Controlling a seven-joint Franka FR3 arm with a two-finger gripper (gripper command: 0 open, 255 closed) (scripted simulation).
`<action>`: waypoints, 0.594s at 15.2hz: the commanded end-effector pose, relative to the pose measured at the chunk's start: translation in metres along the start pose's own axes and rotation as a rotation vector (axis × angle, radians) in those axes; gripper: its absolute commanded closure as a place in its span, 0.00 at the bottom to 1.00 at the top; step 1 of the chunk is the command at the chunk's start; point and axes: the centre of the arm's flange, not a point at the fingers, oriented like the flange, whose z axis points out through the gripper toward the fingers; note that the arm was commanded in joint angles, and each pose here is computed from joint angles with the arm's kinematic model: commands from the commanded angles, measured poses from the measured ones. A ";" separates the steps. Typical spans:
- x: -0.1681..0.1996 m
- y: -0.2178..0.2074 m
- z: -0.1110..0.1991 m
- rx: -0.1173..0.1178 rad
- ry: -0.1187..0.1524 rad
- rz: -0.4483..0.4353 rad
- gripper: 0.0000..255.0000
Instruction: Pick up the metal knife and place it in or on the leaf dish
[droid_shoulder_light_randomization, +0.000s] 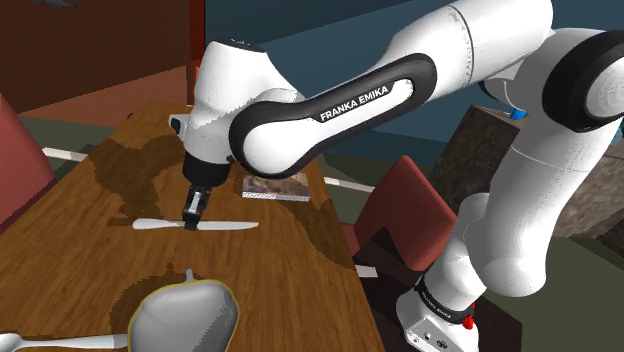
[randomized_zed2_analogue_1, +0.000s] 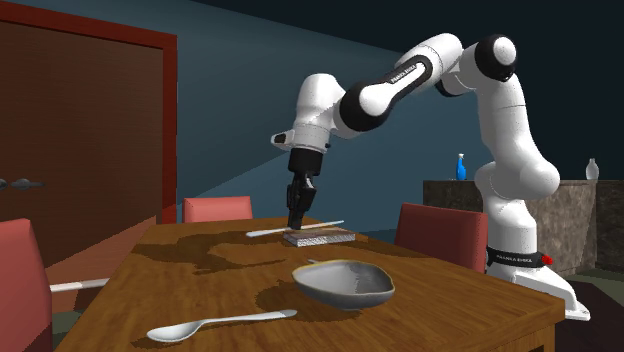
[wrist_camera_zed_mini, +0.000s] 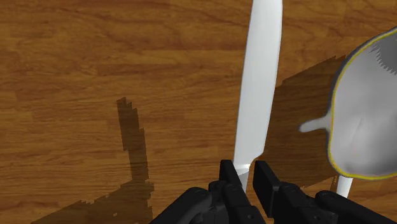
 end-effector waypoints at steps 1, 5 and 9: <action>0.002 0.001 -0.011 0.000 0.000 0.000 1.00; 0.000 -0.026 -0.019 0.000 0.000 0.000 1.00; -0.006 -0.078 -0.023 0.000 0.000 0.000 1.00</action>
